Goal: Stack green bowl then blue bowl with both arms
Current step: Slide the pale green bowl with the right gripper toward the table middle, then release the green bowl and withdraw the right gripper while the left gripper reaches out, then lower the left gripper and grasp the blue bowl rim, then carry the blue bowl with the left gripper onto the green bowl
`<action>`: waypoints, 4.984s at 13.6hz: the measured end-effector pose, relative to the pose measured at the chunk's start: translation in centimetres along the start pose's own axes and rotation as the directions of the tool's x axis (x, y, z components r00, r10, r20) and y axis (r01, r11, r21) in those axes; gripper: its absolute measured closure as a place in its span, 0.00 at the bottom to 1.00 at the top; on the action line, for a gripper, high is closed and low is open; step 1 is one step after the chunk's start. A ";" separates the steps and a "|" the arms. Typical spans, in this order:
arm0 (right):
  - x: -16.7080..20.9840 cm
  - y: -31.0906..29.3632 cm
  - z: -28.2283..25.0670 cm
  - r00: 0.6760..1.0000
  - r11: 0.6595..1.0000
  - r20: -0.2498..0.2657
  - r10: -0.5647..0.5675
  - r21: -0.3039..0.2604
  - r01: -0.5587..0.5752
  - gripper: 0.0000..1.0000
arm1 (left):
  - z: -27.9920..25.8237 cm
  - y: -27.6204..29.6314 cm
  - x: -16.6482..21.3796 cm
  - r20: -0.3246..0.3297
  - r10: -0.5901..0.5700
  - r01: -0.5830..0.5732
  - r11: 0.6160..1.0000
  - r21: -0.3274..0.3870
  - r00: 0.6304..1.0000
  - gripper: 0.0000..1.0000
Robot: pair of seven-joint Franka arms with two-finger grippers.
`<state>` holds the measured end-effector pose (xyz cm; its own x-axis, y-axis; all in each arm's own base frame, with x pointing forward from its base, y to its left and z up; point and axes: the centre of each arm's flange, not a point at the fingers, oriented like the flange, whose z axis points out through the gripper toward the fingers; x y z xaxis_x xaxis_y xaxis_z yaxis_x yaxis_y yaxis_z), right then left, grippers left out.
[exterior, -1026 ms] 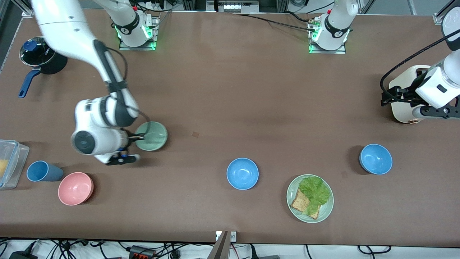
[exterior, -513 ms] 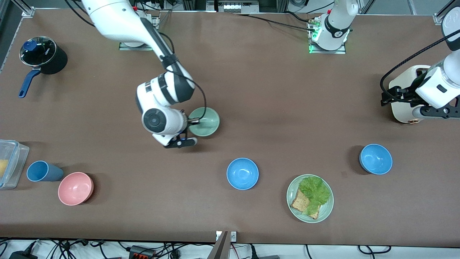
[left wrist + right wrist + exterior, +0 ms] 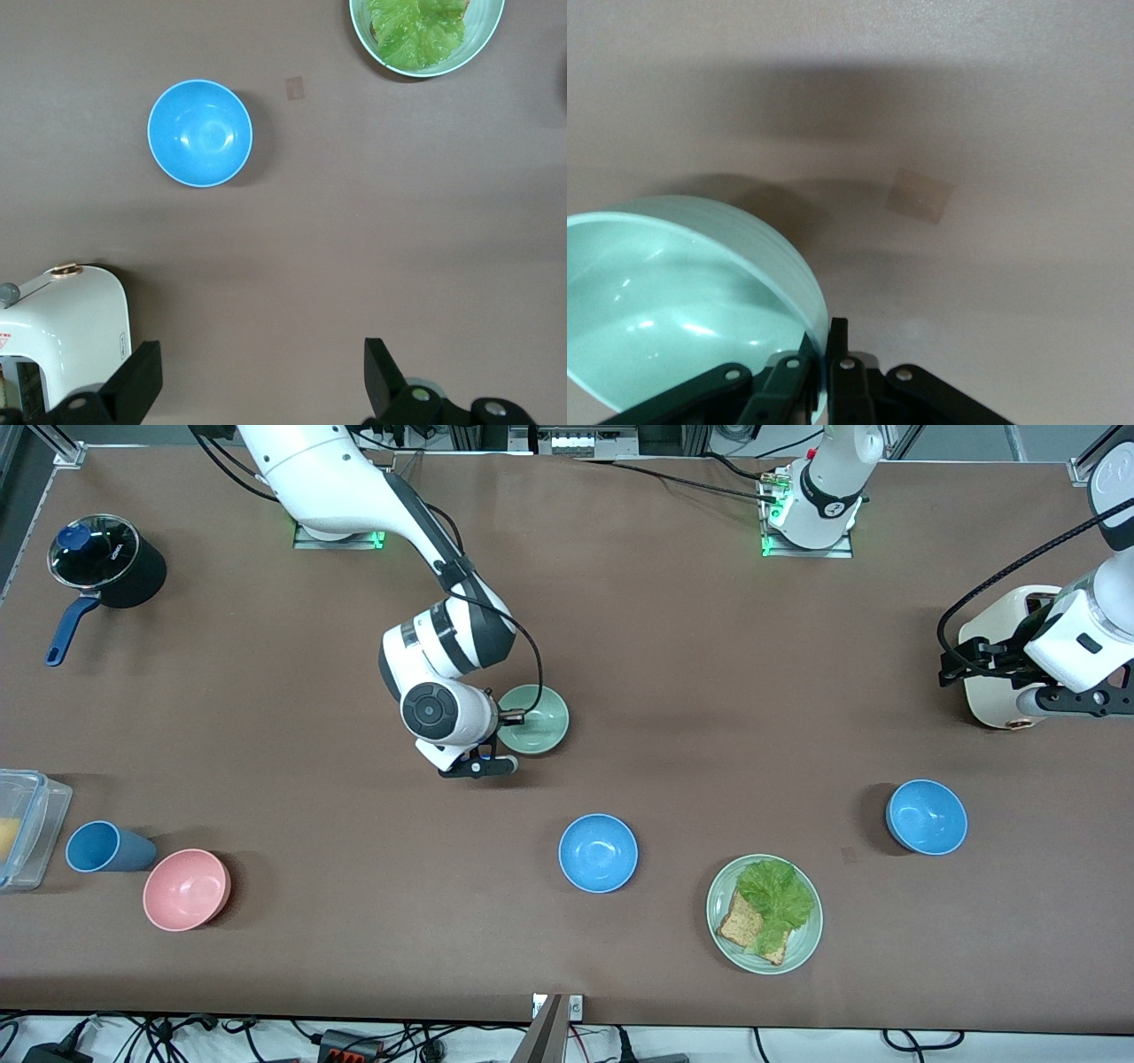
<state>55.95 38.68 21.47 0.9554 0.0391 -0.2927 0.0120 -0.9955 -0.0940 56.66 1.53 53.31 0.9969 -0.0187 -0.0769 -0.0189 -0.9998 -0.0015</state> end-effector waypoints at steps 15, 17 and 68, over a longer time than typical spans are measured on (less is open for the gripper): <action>-1.0 11.0 -30.5 0.959 0.996 -0.272 0.077 -0.028 -0.088 0.00 | 2.9 -1.6 1.9 0.047 -0.024 0.025 1.000 -0.006 0.999 0.00; -0.8 15.0 -32.4 0.953 0.992 -0.283 0.105 -0.040 -0.121 0.00 | 4.2 -3.0 3.0 0.065 -0.046 0.047 0.999 -0.010 0.997 0.00; -10.0 38.0 -39.8 0.948 0.993 -0.312 0.055 -0.080 -0.084 0.00 | 20.0 5.4 14.4 -0.024 0.332 -0.331 0.928 -0.172 0.943 0.95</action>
<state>58.60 -2.93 58.72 0.9989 -0.0448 0.0141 -0.0449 -0.9990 0.0074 69.40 -4.08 32.29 0.9357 -0.3493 -0.0495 -0.3339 -0.9222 0.1952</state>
